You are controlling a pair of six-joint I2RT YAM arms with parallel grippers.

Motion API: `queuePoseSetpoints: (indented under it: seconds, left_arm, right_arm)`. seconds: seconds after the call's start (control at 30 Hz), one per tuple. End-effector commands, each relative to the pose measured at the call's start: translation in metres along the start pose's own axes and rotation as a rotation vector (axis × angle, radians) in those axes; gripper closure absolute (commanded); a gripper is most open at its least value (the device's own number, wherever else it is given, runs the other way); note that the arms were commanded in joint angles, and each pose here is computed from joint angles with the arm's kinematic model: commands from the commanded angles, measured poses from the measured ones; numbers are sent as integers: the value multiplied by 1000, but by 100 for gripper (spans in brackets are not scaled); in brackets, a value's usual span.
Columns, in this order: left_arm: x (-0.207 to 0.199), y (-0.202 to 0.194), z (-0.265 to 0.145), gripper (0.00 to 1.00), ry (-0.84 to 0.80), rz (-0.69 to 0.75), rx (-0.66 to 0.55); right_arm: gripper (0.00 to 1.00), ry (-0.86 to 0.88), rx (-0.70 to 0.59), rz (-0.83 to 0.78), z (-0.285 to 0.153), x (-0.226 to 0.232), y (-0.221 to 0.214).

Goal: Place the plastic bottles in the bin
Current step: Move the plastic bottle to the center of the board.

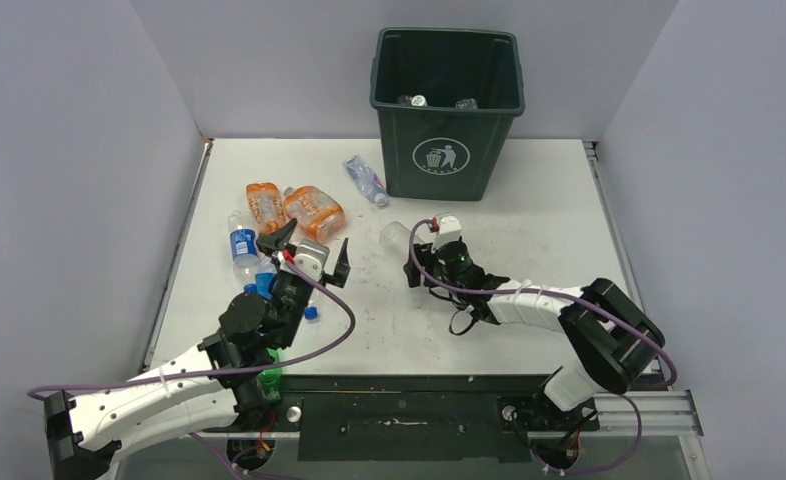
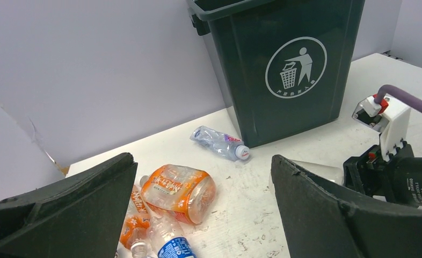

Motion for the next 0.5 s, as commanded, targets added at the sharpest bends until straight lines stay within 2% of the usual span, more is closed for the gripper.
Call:
queuePoseSetpoints:
  seconds: [0.0,0.07,0.23,0.47]
  left_arm:
    - [-1,12,2,4,-11,-36,-30]
    - [-4,10,3,4,-19,-27,-21]
    - [-12,5,5,4,-44,4,-1]
    - [-23,-7,9,4,-59,57,42]
  right_arm:
    - [26,7,-30,-13,-15,7,13]
    - [18,11,-31,-17,-20,10,17]
    - [8,4,-23,-21,-34,12,21]
    - [2,9,-99,85,-74,8,31]
Point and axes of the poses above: each gripper's point midway between its finger pads, its own z axis out along the fingers, its own x axis along the line the jaws close on, y = z × x, the point moved 5 cm from there along -z, back along the fingers, and after that the axes turned 7 degrees about z, right-handed, at the moved point
